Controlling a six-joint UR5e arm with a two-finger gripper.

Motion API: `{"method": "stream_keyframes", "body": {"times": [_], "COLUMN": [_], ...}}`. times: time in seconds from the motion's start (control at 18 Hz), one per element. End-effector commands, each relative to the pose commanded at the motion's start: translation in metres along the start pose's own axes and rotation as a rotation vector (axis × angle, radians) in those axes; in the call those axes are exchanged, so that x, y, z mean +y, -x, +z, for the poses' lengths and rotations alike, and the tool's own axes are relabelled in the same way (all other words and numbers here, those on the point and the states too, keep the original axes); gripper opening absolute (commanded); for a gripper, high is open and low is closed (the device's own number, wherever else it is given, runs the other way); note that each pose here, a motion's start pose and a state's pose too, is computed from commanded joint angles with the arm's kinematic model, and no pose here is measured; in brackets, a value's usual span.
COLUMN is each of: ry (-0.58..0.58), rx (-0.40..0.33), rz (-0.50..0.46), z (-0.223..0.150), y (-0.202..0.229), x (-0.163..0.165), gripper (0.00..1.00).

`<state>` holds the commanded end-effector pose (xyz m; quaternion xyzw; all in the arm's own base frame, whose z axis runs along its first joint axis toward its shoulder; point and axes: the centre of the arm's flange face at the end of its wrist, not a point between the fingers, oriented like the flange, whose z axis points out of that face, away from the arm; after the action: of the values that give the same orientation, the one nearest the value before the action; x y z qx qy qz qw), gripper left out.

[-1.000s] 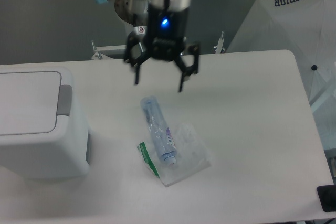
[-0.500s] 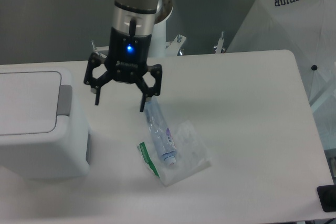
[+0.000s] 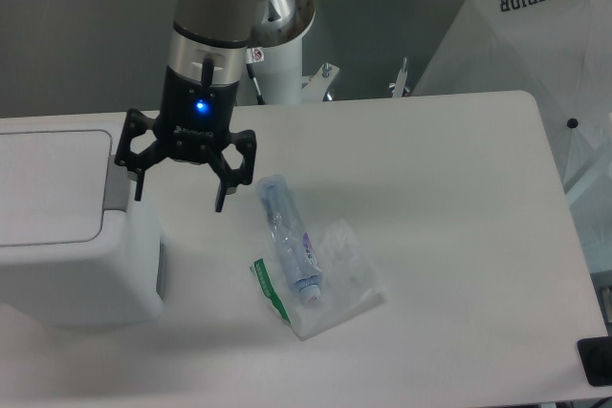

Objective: Open the trash can

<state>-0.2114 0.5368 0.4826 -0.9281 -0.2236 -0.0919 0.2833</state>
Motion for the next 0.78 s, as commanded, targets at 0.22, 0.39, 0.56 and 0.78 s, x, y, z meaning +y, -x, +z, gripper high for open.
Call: {"method": "stream_keyframes", "body": {"times": [0.22,0.39,0.56,0.78], "ry": [0.002,0.008,0.014,0.016], "rx": [0.002,0.005,0.005,0.005], "rz": [0.006,0.010,0.009,0.008], "z": [0.0008,0.0041,0.0071,0.0074], "y": [-0.0042,-0.0057,-0.0054,-0.0054], "x": [0.0013,0.0017,0.0044,0.0054], "gripper": [1.00,1.00,1.00,1.00]}}
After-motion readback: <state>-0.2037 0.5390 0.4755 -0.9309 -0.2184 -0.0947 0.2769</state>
